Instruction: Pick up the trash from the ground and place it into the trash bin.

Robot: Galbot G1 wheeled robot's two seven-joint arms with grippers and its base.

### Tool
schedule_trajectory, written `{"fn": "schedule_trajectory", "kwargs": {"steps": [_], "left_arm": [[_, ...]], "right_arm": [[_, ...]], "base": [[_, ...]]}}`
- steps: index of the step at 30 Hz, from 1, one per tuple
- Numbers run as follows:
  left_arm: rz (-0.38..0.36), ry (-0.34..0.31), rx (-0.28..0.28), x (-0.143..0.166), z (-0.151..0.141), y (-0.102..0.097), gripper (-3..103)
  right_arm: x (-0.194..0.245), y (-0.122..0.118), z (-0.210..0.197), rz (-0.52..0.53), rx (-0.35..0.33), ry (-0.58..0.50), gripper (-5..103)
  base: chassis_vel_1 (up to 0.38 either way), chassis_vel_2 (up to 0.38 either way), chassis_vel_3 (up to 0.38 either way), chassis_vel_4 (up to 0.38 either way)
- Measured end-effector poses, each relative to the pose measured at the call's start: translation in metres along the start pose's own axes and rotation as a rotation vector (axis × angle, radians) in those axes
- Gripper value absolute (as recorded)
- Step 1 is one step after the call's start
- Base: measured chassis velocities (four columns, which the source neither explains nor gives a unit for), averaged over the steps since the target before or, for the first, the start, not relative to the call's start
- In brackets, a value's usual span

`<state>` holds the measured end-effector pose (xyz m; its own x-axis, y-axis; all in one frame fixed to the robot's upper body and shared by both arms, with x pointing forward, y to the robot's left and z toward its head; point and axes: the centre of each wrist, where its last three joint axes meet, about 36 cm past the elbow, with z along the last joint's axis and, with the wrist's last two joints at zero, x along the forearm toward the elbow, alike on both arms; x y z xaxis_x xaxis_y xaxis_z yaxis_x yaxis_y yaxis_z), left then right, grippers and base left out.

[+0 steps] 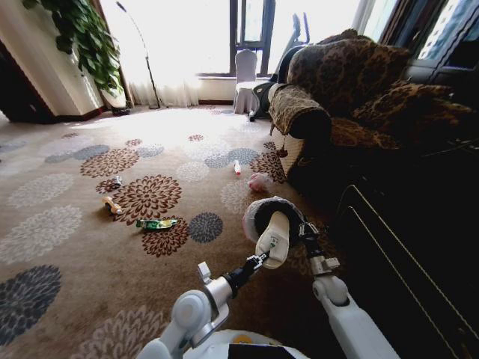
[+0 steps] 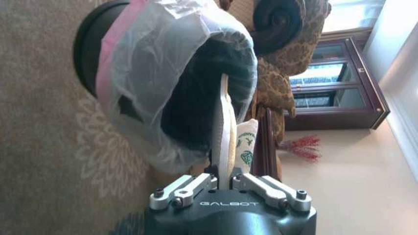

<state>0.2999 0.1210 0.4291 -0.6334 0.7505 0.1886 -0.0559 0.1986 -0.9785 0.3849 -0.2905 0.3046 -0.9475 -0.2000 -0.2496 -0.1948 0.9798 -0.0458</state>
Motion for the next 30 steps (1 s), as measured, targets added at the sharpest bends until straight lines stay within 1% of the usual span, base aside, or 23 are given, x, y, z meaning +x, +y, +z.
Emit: {"fn": "schedule_trajectory", "kwargs": {"steps": [2,3,5,8,10,11,12,13,14,16,17,18,19,20,21,23,24,25,26,27,28,29,30], "left_arm": [[0.002,-0.008,-0.003,-0.009,-0.003,0.003,7],[0.008,-0.027,-0.001,-0.018,-0.009,0.006,4],[0.008,-0.038,0.002,-0.022,-0.011,0.008,4],[0.022,-0.063,0.024,-0.034,-0.020,0.009,20],[0.026,-0.061,0.028,-0.034,-0.021,0.009,20],[0.035,-0.044,0.036,-0.034,-0.020,0.009,30],[0.041,-0.031,0.035,-0.033,-0.019,0.010,30],[0.051,-0.019,0.033,-0.031,-0.017,0.011,36],[0.051,-0.019,0.033,-0.031,-0.017,0.011,36],[0.068,0.002,0.031,-0.026,-0.011,0.012,47],[0.068,0.002,0.031,-0.026,-0.011,0.012,47],[0.068,0.005,0.029,-0.025,-0.009,0.012,53],[0.068,0.006,0.007,-0.022,-0.006,0.015,58],[0.069,-0.003,-0.041,-0.020,-0.002,0.017,64],[0.069,-0.003,-0.041,-0.020,-0.002,0.017,64],[0.097,-0.015,-0.128,-0.012,0.002,0.016,74],[0.118,-0.032,-0.198,-0.007,0.003,0.014,80],[0.118,-0.032,-0.198,-0.007,0.003,0.014,80],[0.148,-0.084,-0.328,0.001,0.004,0.014,85],[0.172,-0.151,-0.475,0.009,0.002,0.019,90],[0.182,-0.181,-0.556,0.013,-0.002,0.022,90],[0.182,-0.181,-0.556,0.013,-0.002,0.022,90],[0.199,-0.243,-0.772,0.026,-0.014,0.027,95]], "right_arm": [[0.006,0.001,0.000,-0.010,0.004,0.012,0],[0.010,0.001,-0.001,-0.012,0.006,0.017,0],[0.011,0.001,-0.002,-0.012,0.007,0.018,0],[0.020,0.001,-0.001,-0.008,0.008,0.031,0],[0.021,0.001,-0.001,-0.006,0.008,0.034,0],[0.023,0.000,0.000,-0.003,0.010,0.037,0],[0.024,-0.001,-0.001,-0.001,0.012,0.038,0],[0.024,-0.002,-0.001,0.000,0.013,0.037,0],[0.024,-0.002,-0.001,0.000,0.013,0.037,0],[0.023,-0.003,-0.001,0.003,0.014,0.036,0],[0.023,-0.003,-0.001,0.003,0.014,0.036,0],[0.023,-0.004,0.000,0.004,0.014,0.036,0],[0.023,-0.004,0.000,0.006,0.015,0.036,0],[0.022,-0.004,0.000,0.009,0.014,0.035,0],[0.022,-0.004,0.000,0.009,0.014,0.035,0],[0.024,-0.005,0.000,0.016,0.012,0.036,0],[0.026,-0.006,0.000,0.025,0.008,0.038,0],[0.026,-0.006,0.000,0.025,0.008,0.038,0],[0.029,-0.007,0.000,0.040,-0.002,0.041,0],[0.032,-0.009,0.000,0.052,-0.009,0.045,0],[0.033,-0.011,-0.001,0.057,-0.011,0.048,0],[0.033,-0.011,-0.001,0.057,-0.011,0.048,0],[0.037,-0.015,-0.001,0.068,-0.006,0.055,0]], "base": [[0.000,0.000,0.000,0.000],[0.000,0.000,0.000,0.000],[0.000,0.000,0.000,0.000],[0.000,0.000,0.000,0.000],[0.000,0.000,0.000,0.000],[0.000,0.000,0.000,0.000],[0.000,0.000,0.000,0.000],[0.000,0.000,0.000,0.000],[0.000,0.000,0.000,0.000],[0.000,0.000,0.000,0.000],[0.000,0.000,0.000,0.000],[0.000,0.000,0.000,0.000],[0.000,0.000,0.000,0.000],[0.000,0.000,0.000,0.000],[0.000,0.000,0.000,0.000],[0.000,0.000,0.000,0.000],[0.000,0.000,0.000,0.000],[0.000,0.000,0.000,0.000],[0.000,0.000,0.000,0.000],[0.000,0.000,0.000,0.000],[0.000,0.000,0.000,0.000],[0.000,0.000,0.000,0.000],[0.000,0.000,0.000,0.000]]}}
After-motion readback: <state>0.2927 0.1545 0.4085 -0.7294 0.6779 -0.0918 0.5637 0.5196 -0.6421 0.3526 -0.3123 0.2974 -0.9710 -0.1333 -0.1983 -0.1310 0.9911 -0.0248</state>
